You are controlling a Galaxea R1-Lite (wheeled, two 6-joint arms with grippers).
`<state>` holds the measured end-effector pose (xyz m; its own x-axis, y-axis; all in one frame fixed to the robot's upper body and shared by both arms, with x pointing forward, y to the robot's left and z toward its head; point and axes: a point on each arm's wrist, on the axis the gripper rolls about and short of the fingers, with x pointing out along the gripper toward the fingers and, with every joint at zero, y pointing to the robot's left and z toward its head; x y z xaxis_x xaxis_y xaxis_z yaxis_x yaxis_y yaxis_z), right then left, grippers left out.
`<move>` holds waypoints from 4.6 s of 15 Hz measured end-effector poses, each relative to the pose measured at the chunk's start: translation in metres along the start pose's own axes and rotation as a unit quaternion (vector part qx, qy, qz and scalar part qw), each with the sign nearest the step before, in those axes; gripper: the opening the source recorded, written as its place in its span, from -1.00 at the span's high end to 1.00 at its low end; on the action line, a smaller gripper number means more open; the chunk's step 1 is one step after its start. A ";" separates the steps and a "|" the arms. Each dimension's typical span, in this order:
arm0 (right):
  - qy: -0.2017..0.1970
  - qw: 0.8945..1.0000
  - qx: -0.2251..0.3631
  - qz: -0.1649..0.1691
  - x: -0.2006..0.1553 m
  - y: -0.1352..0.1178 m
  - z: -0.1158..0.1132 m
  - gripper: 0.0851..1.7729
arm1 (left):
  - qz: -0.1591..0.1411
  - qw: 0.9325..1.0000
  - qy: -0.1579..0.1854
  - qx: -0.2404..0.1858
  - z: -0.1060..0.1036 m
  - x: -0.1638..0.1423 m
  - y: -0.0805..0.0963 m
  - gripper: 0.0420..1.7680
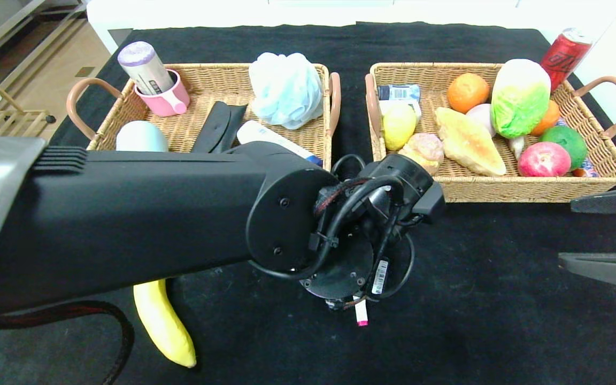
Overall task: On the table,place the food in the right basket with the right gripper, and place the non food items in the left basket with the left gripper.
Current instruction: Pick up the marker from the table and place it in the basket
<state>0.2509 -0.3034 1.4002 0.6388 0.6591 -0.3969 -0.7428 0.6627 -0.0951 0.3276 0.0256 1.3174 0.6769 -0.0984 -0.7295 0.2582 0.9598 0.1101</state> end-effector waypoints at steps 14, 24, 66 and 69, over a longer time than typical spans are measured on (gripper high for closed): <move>0.000 1.000 0.000 0.001 -0.001 0.001 0.000 -0.93 | 0.001 1.000 0.007 0.001 -0.002 -0.002 0.002 0.74; 0.000 1.000 -0.001 0.001 0.000 0.001 0.000 -0.93 | -0.010 1.000 -0.014 -0.012 0.004 -0.028 0.016 0.74; 0.000 1.000 -0.002 0.001 0.004 -0.001 -0.004 -0.93 | -0.104 0.939 -0.306 -0.114 0.092 -0.075 0.303 0.74; 0.000 1.000 -0.002 0.001 0.004 -0.001 -0.004 -0.93 | -0.105 0.939 -0.307 -0.114 0.092 -0.075 0.304 0.19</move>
<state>0.2530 -0.3029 1.3954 0.6378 0.6600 -0.3970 -0.7447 0.6601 -0.0989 0.4187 0.3005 1.4676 0.9156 -0.3572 -0.1846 0.3230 0.9268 -0.1914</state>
